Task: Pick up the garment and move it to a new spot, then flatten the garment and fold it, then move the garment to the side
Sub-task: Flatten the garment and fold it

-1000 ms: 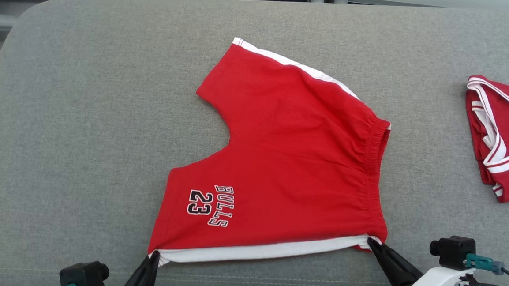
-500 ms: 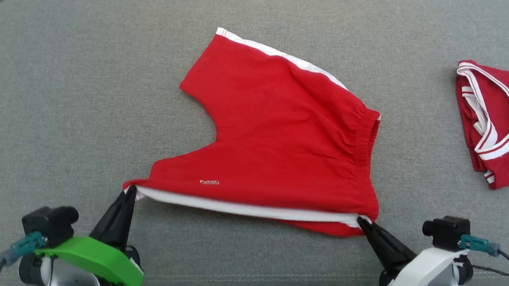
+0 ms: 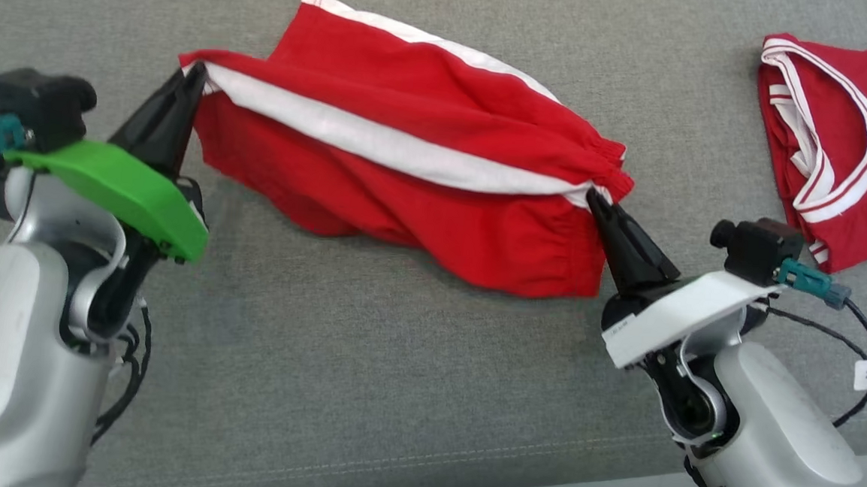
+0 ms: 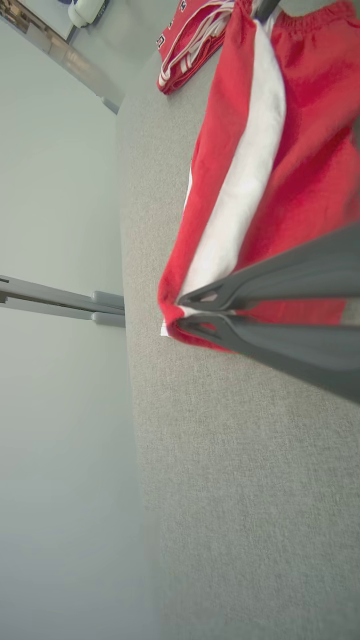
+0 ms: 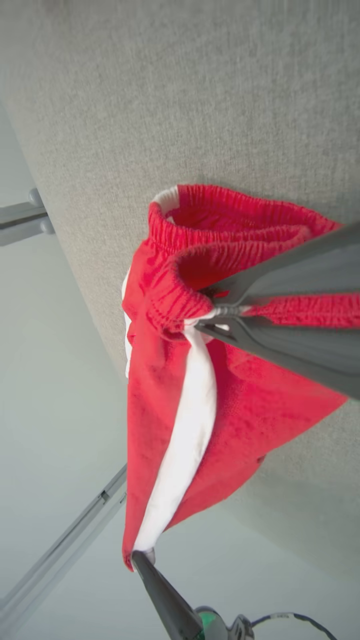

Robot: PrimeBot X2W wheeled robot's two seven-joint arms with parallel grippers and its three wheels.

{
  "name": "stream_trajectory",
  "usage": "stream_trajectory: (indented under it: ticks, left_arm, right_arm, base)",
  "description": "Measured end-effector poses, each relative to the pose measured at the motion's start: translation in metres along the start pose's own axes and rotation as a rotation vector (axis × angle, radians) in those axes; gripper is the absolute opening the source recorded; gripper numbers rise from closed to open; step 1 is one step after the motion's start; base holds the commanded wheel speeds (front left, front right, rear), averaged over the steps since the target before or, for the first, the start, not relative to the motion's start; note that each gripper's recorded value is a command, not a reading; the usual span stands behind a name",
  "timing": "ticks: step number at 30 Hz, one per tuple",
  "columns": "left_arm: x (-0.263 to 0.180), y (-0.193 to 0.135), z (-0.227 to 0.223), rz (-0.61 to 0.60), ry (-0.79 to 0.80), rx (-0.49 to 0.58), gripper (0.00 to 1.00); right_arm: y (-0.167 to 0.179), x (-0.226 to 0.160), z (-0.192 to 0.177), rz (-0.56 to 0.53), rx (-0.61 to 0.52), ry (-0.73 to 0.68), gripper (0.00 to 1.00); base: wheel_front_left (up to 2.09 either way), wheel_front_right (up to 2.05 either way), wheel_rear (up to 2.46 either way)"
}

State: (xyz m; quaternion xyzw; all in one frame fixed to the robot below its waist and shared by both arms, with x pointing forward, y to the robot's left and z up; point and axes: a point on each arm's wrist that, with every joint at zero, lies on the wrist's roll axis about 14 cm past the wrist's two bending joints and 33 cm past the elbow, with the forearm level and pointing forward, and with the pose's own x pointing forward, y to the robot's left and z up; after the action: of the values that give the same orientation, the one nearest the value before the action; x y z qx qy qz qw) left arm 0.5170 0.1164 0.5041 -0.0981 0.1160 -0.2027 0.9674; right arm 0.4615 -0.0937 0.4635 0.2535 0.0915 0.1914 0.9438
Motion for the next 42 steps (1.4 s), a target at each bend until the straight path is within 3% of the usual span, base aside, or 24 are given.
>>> stream_trajectory:
  ticks: [14, 27, 28, 30, 31, 37, 42]
  left_arm:
    - [0.111, 0.007, -0.035, -0.076, 0.156, -0.043, 0.0]
    - [0.154, 0.016, -0.081, -0.079, 0.262, -0.104, 0.0]
    - [0.154, 0.016, -0.085, -0.078, 0.275, -0.113, 0.07]
    - [0.155, 0.017, -0.088, -0.074, 0.286, -0.119, 0.7]
    - [0.157, 0.018, -0.088, -0.072, 0.281, -0.122, 1.0]
    - [0.159, 0.026, -0.071, -0.051, 0.194, -0.114, 1.0]
    - [0.155, 0.045, -0.035, 0.003, 0.033, -0.042, 1.0]
  right_arm:
    - [-0.045, 0.039, 0.0, -0.125, 0.026, -0.049, 0.0]
    - [-0.067, 0.047, -0.011, -0.165, 0.036, -0.014, 0.0]
    - [-0.066, 0.047, -0.013, -0.16, 0.037, -0.009, 0.31]
    - [-0.064, 0.048, -0.013, -0.152, 0.039, -0.006, 1.0]
    - [-0.063, 0.049, -0.014, -0.146, 0.039, -0.001, 1.0]
    - [-0.055, 0.052, -0.008, -0.105, 0.031, -0.009, 1.0]
    - [-0.054, 0.046, 0.008, -0.088, -0.017, -0.048, 1.0]
  base:
    - [0.0, 0.0, 0.0]
    - [0.0, 0.0, 0.0]
    - [0.0, 0.0, 0.0]
    - [0.0, 0.0, 0.0]
    - [0.0, 0.0, 0.0]
    - [0.0, 0.0, 0.0]
    - [0.0, 0.0, 0.0]
